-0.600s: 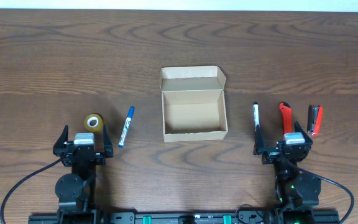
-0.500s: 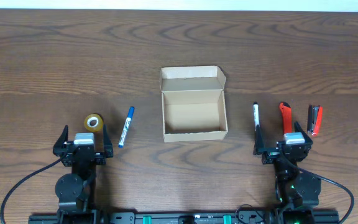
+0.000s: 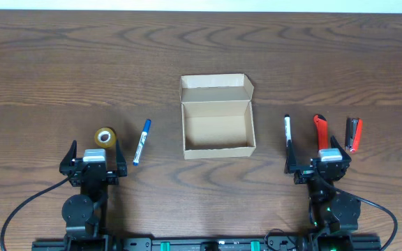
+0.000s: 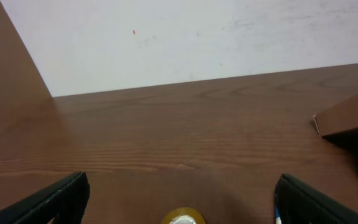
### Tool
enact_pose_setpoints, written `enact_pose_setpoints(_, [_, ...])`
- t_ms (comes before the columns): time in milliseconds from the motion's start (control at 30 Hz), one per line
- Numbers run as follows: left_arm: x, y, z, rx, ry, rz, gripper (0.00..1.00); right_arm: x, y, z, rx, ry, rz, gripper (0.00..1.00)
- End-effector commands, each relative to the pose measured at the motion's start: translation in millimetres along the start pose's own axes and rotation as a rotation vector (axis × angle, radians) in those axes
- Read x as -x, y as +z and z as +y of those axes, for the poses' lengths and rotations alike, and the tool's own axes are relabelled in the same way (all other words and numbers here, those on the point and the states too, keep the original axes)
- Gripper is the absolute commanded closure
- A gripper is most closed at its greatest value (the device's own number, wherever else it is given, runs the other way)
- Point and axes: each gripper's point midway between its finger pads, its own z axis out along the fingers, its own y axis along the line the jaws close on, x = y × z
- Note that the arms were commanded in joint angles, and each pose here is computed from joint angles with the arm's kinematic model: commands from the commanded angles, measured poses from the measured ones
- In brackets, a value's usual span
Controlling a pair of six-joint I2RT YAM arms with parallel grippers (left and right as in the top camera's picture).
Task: Pack container
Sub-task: 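Move the left gripper down to the blue-capped marker and grasp it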
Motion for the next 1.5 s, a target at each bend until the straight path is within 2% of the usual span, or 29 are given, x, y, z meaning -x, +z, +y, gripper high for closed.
enact_pose_setpoints(0, [-18, 1, -2, -0.005, -0.004, 0.061, 0.05, -1, 0, 3, 0.014, -0.014, 0.0, 0.01])
enact_pose_setpoints(500, [-18, 1, -2, -0.005, -0.006, 0.061, 0.05, -1, 0, 3, 0.014, -0.014, 0.0, 0.01])
enact_pose_setpoints(700, [-14, 0, -15, -0.082, -0.025, 0.04, 0.05, -1, 0, 3, 0.014, -0.014, 0.0, 0.01])
enact_pose_setpoints(800, [-11, 0, -14, -0.079, -0.157, 0.032, 0.04, -1, 0, 3, 0.014, -0.014, 0.0, 0.01])
enact_pose_setpoints(867, [-8, -1, -14, -0.077, -0.353, 0.045, 0.05, -1, 0, 3, 0.014, -0.014, 0.0, 0.01])
enact_pose_setpoints(933, [2, -5, -17, -0.103, -0.462, 0.053, 0.04, -1, 0, 3, 0.014, -0.014, 0.0, 0.01])
enact_pose_setpoints(1100, [54, -16, -7, -0.089, -0.427, 0.076, 0.05, -1, 0, 3, 0.014, -0.014, 0.0, 0.01])
enact_pose_setpoints(1200, [88, -9, -2, -0.083, -0.409, 0.144, 0.05, -1, 0, 3, 0.014, -0.014, 0.0, 0.01])
enact_pose_setpoints(1300, [109, 10, 0, -0.075, -0.398, 0.283, 0.05, -1, 0, 3, 0.014, -0.014, 0.0, 0.01])
enact_pose_setpoints(1467, [109, 42, -6, -0.094, -0.345, 0.669, 0.05, -1, 0, 3, 0.014, -0.014, 0.0, 0.01])
